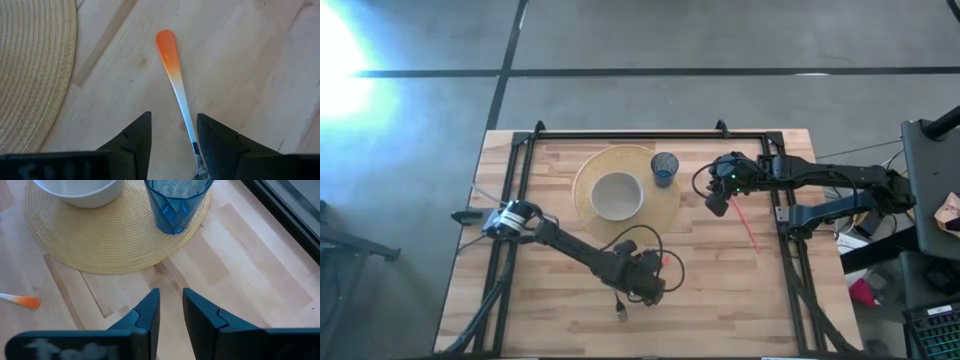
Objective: Pick & Place Utensil
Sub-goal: Put the orange spoon into the gray bowl
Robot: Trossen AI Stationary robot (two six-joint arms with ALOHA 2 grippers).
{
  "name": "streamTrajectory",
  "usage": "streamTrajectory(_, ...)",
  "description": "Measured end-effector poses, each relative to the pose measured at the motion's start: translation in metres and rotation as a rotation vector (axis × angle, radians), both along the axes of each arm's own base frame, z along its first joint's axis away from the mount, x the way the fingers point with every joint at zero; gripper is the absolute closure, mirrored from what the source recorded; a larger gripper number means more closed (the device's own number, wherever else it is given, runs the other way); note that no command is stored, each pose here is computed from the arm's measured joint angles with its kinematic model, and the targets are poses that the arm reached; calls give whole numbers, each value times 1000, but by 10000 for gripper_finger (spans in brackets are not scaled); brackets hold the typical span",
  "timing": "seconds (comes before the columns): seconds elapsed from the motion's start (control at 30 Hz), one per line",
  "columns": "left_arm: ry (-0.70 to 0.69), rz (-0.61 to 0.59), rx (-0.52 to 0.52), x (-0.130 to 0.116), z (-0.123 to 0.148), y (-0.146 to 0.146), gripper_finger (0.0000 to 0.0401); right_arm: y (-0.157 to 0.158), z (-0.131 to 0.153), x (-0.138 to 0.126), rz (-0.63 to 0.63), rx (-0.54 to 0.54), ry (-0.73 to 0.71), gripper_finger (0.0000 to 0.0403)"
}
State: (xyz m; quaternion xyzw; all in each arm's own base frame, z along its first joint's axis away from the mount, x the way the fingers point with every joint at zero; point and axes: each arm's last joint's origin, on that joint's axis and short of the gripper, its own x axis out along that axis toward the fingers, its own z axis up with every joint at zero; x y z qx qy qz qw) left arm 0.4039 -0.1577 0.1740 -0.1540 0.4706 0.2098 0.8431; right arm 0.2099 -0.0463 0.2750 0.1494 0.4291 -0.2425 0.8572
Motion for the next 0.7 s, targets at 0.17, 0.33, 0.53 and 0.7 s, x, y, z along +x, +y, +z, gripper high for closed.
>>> streamTrajectory(0.17,8,-9,-11,-2,-3,-3,252,0,0,0,0,0,0,320)
streamTrajectory(0.33,4,-26,-24,-4,-4,-8,252,0,0,0,-3,3,-1,330)
streamTrajectory(0.53,13,-29,-21,-8,-15,-7,252,0,0,0,-27,18,-9,339)
streamTrajectory(0.7,18,-20,-19,-12,-22,-5,252,0,0,0,-27,18,-9,338)
